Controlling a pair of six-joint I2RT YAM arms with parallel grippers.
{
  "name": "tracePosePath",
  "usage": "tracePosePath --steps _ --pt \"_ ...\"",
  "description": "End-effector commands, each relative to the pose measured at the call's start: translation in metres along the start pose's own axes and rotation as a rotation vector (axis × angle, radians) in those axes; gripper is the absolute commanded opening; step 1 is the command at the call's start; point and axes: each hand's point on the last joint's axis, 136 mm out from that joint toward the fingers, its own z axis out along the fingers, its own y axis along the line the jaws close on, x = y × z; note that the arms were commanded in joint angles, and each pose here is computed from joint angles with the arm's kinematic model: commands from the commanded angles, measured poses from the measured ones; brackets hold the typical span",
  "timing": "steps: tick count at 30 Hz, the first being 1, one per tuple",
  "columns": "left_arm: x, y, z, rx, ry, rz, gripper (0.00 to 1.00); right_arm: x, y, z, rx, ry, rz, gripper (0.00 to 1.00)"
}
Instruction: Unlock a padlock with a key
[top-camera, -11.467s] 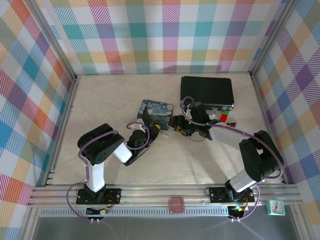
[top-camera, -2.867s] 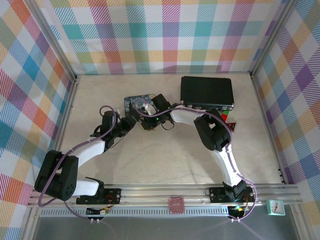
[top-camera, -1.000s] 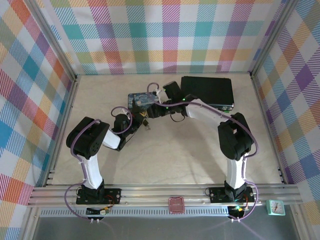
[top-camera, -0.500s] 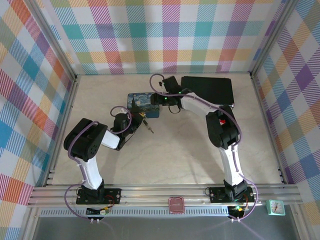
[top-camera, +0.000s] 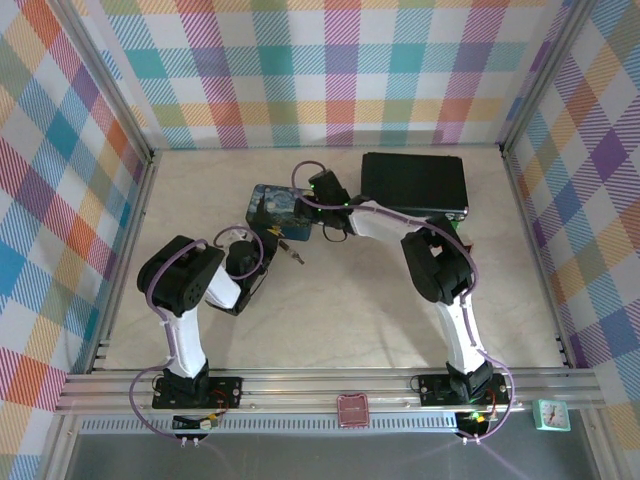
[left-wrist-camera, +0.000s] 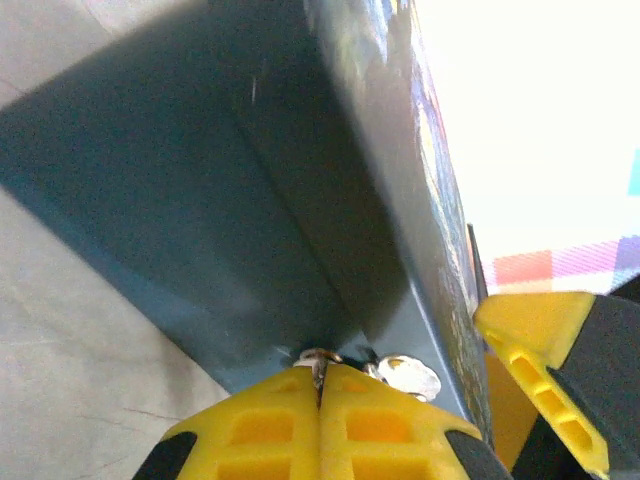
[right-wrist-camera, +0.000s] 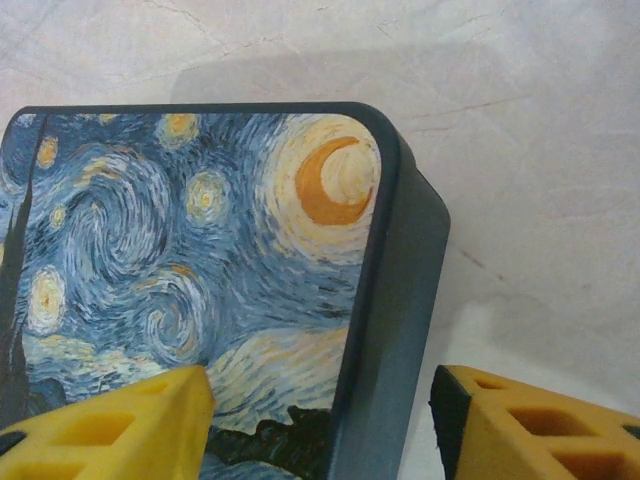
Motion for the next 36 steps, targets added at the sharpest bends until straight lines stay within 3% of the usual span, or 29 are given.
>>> tracePosePath --steps 1,5,10,36 --pt "-0.013 0.022 -0.008 -0.075 -0.124 -0.031 0.0 0.029 -0.024 0.006 0.117 0.061 0.079 0.59" --pt "-0.024 0.032 -0.017 -0.113 -0.211 -0.061 0.0 0.028 -0.03 0.005 0.148 0.034 0.161 0.57" --pt "-0.033 0.032 -0.011 -0.108 -0.224 -0.084 0.0 0.017 -0.035 0.0 0.219 0.016 0.157 0.57" --pt "-0.072 0.036 -0.036 -0.146 -0.405 -0.082 0.0 0.01 -0.03 0.011 0.22 0.023 0.202 0.57"
